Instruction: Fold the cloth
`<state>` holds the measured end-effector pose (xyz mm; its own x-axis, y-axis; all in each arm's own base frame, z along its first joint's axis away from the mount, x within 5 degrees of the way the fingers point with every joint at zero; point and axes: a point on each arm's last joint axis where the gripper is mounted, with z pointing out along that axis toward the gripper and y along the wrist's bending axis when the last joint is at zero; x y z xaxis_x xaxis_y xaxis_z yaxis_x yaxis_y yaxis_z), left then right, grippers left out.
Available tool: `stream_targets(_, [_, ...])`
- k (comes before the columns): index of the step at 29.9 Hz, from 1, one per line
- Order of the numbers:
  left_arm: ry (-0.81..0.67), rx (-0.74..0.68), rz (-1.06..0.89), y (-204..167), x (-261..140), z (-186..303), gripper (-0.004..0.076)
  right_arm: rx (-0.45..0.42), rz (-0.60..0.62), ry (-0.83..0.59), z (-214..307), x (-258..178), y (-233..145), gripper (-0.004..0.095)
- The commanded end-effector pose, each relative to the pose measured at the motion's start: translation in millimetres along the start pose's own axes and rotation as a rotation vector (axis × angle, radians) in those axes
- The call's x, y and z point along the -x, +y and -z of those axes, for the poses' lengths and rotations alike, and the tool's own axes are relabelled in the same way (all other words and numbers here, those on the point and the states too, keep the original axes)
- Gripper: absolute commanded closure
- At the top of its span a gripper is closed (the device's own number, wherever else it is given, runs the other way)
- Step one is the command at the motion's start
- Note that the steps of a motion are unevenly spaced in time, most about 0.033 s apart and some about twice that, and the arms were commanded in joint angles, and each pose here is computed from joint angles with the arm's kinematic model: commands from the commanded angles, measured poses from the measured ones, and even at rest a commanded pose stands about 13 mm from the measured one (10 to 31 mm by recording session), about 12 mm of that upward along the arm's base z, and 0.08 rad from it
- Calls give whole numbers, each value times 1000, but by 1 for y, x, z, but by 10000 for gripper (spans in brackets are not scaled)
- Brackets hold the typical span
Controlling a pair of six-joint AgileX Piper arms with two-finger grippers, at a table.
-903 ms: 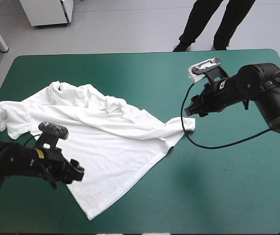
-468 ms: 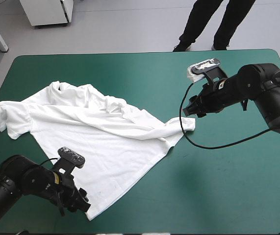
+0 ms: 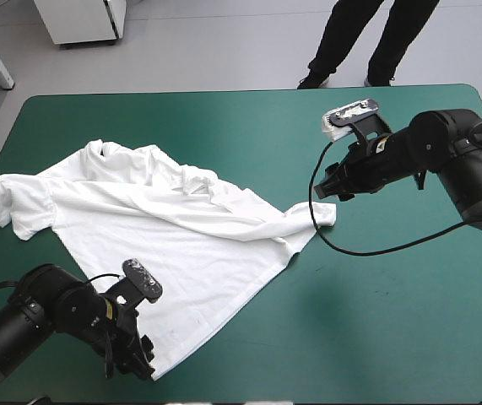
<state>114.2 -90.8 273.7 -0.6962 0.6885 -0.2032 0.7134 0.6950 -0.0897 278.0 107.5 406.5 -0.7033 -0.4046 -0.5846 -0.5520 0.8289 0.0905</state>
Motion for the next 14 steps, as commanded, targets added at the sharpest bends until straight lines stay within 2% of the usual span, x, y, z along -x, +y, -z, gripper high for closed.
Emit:
stream_targets(1, [63, -46, -31, -7, -8, -3, 262, -13, 12, -93, 17, 6, 4, 394])
stream_targets(7, [127, -70, -86, -14, -18, -18, 262, -13, 9, -80, 12, 7, 2, 394])
stream_targets(14, [110, -69, -205, -24, -19, -28, 292, 23, -11, -61, 0, 9, 2, 398])
